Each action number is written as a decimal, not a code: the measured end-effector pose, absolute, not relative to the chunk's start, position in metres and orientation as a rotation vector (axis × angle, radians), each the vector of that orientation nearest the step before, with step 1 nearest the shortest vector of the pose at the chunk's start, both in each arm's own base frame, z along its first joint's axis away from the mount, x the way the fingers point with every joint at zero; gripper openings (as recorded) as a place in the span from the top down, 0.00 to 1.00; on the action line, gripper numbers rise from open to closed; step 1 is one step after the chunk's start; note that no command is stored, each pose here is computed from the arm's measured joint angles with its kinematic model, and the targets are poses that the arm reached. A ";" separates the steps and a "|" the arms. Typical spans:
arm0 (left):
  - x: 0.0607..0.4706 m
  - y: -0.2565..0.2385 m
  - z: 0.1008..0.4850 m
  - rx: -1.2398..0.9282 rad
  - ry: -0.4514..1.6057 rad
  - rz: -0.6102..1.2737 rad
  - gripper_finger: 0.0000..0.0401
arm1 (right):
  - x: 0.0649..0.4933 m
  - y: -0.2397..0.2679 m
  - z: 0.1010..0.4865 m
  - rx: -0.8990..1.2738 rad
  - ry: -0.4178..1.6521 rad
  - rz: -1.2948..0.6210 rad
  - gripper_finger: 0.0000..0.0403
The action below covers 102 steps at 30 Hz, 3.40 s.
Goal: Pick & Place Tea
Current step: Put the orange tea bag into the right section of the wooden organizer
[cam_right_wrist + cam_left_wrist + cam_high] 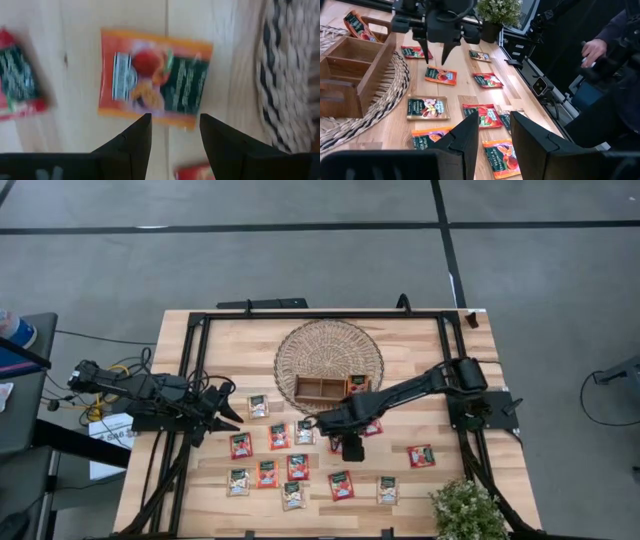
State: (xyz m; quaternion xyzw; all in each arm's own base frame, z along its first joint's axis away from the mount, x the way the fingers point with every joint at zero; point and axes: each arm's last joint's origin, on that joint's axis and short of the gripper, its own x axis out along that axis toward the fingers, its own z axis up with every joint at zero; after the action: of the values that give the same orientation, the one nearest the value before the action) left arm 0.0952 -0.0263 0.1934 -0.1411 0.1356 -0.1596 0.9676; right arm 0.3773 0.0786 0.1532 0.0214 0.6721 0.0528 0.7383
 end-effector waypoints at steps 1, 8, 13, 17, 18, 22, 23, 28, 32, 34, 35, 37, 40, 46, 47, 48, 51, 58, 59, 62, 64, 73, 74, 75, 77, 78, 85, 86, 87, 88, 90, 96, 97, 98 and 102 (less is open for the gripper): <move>0.095 -0.026 0.193 -0.286 0.274 -0.323 0.74 | 0.379 0.077 0.151 0.052 1.471 0.114 0.60; 0.095 -0.026 0.193 -0.285 0.278 -0.322 0.74 | 0.382 0.067 0.153 0.077 1.443 0.092 0.59; 0.095 -0.026 0.193 -0.285 0.278 -0.322 0.74 | 0.386 0.063 0.155 0.089 1.412 0.111 0.60; 0.095 -0.026 0.193 -0.285 0.278 -0.322 0.74 | 0.388 0.064 0.154 0.089 1.393 0.117 0.62; 0.095 -0.026 0.193 -0.285 0.278 -0.322 0.74 | 0.390 0.065 0.150 0.090 1.395 0.117 0.62; 0.095 -0.026 0.193 -0.285 0.279 -0.322 0.74 | 0.391 0.066 0.135 0.092 1.449 0.118 0.64; 0.095 -0.026 0.193 -0.285 0.280 -0.322 0.74 | 0.390 0.067 0.132 0.092 1.460 0.123 0.64; 0.095 -0.026 0.193 -0.284 0.283 -0.321 0.74 | 0.390 0.069 0.124 0.095 1.485 0.116 0.67; 0.095 -0.026 0.193 -0.284 0.283 -0.321 0.74 | 0.390 0.069 0.125 0.094 1.484 0.117 0.74; 0.095 -0.026 0.193 -0.284 0.283 -0.321 0.74 | 0.390 0.069 0.125 0.094 1.483 0.117 0.79; 0.095 -0.026 0.193 -0.284 0.283 -0.321 0.74 | 0.390 0.069 0.125 0.094 1.483 0.117 0.81; 0.095 -0.026 0.193 -0.284 0.283 -0.321 0.74 | 0.391 0.069 0.127 0.094 1.480 0.117 0.85; 0.095 -0.026 0.193 -0.284 0.283 -0.321 0.74 | 0.394 0.069 0.129 0.095 1.474 0.118 0.90; 0.095 -0.026 0.193 -0.285 0.282 -0.321 0.74 | 0.399 0.071 0.136 0.099 1.462 0.136 0.98; 0.095 -0.026 0.193 -0.284 0.282 -0.321 0.74 | 0.399 0.071 0.137 0.101 1.462 0.140 0.99; 0.095 -0.026 0.193 -0.284 0.282 -0.321 0.74 | 0.400 0.072 0.137 0.102 1.465 0.145 0.99; 0.095 -0.026 0.193 -0.284 0.282 -0.321 0.74 | 0.400 0.074 0.139 0.099 1.471 0.150 0.99; 0.095 -0.026 0.193 -0.284 0.281 -0.322 0.74 | 0.397 0.081 0.145 0.045 1.508 0.122 0.99; 0.095 -0.026 0.193 -0.284 0.281 -0.322 0.74 | 0.397 0.082 0.147 0.037 1.512 0.118 0.99; 0.095 -0.026 0.193 -0.285 0.280 -0.322 0.74 | 0.398 0.084 0.155 0.020 1.517 0.106 1.00; 0.095 -0.026 0.193 -0.285 0.278 -0.322 0.74 | 0.401 0.085 0.163 0.009 1.514 0.098 1.00; 0.095 -0.026 0.193 -0.284 0.278 -0.322 0.74 | 0.401 0.090 0.209 -0.192 1.544 0.008 1.00; 0.095 -0.026 0.193 -0.284 0.278 -0.322 0.74 | 0.400 0.089 0.214 -0.225 1.550 -0.023 1.00; 0.095 -0.026 0.193 -0.284 0.278 -0.322 0.74 | 0.399 0.088 0.219 -0.264 1.555 -0.062 1.00; 0.095 -0.026 0.193 -0.284 0.278 -0.322 0.74 | 0.394 0.083 0.230 -0.348 1.546 -0.145 1.00; 0.095 -0.026 0.193 -0.284 0.278 -0.322 0.74 | 0.393 0.081 0.233 -0.380 1.529 -0.199 1.00; 0.095 -0.026 0.193 -0.284 0.278 -0.322 0.74 | 0.376 0.065 0.250 -0.564 1.484 -0.556 0.99; 0.095 -0.026 0.193 -0.284 0.278 -0.322 0.74 | 0.374 0.064 0.250 -0.576 1.466 -0.594 0.99; 0.095 -0.026 0.193 -0.284 0.280 -0.322 0.74 | 0.372 0.063 0.249 -0.583 1.452 -0.632 0.99; 0.095 -0.026 0.193 -0.284 0.280 -0.322 0.74 | 0.368 0.062 0.247 -0.595 1.453 -0.662 0.99; 0.095 -0.026 0.193 -0.284 0.278 -0.323 0.74 | 0.362 0.062 0.243 -0.626 1.432 -0.720 0.99; 0.095 -0.026 0.193 -0.258 0.274 -0.326 0.74 | 0.344 0.064 0.233 -0.621 1.355 -0.858 0.99; 0.095 -0.026 0.193 -0.258 0.274 -0.326 0.74 | 0.343 0.066 0.232 -0.623 1.353 -0.857 0.99; 0.095 -0.026 0.193 -0.259 0.274 -0.326 0.74 | 0.342 0.068 0.232 -0.619 1.342 -0.854 0.99; 0.095 -0.026 0.193 -0.258 0.274 -0.326 0.74 | 0.341 0.072 0.227 -0.622 1.338 -0.843 0.99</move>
State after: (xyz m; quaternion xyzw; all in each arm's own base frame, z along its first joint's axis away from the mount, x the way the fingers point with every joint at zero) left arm 0.0952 -0.0263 0.1931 -0.1278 0.1355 -0.1612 0.9692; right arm 0.3407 0.0721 0.2270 -0.2749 0.5914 -0.3724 0.6603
